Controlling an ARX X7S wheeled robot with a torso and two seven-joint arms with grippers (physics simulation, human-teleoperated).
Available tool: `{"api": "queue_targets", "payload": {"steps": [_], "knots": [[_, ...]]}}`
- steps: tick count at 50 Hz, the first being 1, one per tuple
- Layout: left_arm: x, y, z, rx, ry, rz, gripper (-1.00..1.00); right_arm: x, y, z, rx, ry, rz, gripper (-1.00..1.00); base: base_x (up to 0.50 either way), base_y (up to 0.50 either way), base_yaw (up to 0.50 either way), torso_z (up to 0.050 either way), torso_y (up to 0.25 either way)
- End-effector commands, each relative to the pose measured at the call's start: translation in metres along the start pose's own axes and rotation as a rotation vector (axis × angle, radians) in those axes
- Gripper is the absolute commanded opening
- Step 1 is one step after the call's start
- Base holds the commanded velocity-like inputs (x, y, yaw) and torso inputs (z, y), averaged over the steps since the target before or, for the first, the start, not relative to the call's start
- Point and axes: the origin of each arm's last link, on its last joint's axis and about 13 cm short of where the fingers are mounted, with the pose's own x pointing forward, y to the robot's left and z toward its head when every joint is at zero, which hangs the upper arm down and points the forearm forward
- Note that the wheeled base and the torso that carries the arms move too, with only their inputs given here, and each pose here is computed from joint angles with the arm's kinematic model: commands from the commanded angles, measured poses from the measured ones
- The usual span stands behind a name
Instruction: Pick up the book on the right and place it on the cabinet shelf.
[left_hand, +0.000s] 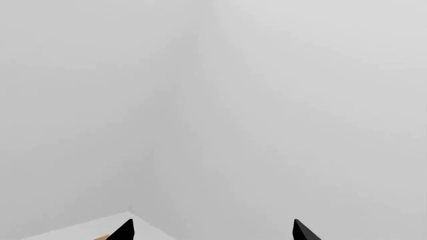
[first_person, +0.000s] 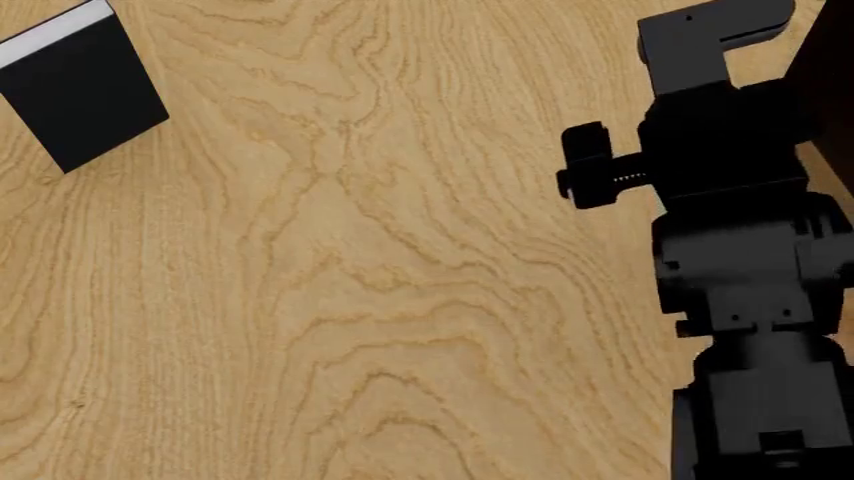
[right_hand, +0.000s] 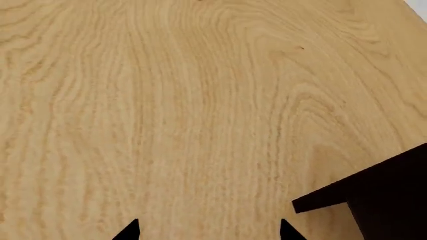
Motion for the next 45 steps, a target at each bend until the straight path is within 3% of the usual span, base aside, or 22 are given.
{"api": "queue_targets", "payload": {"steps": [1, 18, 34, 45], "knots": [[0.000, -0.001, 0.000, 0.003, -0.002, -0.007, 1.00, -0.030, 0.013, -0.004, 0.069, -0.168, -0.015, 1.00, 0.00, 0.00, 0.00, 0.000, 0.000], [0.000, -0.002, 0.000, 0.012, -0.007, -0.025, 1.00, -0.105, 0.032, -0.016, 0.133, -0.354, 0.000, 1.00, 0.00, 0.00, 0.00, 0.000, 0.000], [0.002, -0.005, 0.003, 0.022, -0.011, -0.037, 1.00, -0.137, 0.035, -0.031, 0.178, -0.382, 0.038, 1.00, 0.00, 0.00, 0.00, 0.000, 0.000], [0.000, -0.003, 0.000, 0.022, -0.011, -0.041, 1.00, -0.164, 0.034, -0.047, 0.261, -0.406, 0.065, 1.00, 0.00, 0.00, 0.00, 0.000, 0.000]]}}
